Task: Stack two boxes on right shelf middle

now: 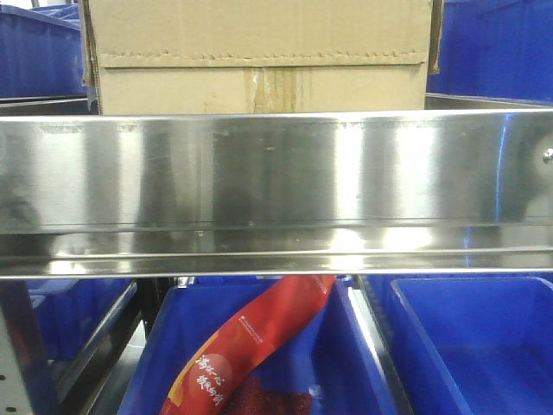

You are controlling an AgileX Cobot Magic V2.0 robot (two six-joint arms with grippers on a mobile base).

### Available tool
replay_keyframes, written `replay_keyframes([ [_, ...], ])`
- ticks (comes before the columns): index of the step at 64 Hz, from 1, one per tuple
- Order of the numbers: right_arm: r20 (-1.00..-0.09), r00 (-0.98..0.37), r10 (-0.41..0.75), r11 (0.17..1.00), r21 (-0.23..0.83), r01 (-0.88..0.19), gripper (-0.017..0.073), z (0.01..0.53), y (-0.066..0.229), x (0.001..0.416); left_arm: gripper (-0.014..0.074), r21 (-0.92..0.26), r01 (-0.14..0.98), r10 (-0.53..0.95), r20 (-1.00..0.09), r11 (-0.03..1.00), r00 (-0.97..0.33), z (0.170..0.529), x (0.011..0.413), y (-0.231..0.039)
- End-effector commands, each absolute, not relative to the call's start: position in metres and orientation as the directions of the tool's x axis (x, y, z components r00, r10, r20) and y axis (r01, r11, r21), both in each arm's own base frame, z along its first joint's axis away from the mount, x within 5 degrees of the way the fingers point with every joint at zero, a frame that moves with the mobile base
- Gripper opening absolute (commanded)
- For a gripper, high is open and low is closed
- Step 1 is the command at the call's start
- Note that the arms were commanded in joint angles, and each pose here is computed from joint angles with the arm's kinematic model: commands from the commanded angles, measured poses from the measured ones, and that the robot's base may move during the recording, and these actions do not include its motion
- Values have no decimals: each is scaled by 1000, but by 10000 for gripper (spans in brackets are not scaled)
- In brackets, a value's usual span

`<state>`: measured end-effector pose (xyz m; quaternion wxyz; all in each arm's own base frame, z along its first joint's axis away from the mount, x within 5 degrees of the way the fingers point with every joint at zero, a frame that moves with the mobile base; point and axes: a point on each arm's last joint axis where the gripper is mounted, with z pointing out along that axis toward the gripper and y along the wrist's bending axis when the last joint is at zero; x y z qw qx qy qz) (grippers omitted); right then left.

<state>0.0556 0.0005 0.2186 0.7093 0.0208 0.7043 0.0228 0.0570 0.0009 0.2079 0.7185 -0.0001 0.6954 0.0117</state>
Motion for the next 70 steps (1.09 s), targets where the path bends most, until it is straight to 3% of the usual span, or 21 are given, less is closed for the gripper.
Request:
replay_keyframes([
  [1, -997, 17, 73, 997, 73, 11, -154, 207, 0, 56, -111, 18, -21, 19, -998, 1000, 52, 210, 56, 1],
  [70, -997, 15, 73, 997, 73, 10, -154, 207, 0, 56, -111, 18, -21, 19, -998, 1000, 52, 210, 56, 1],
])
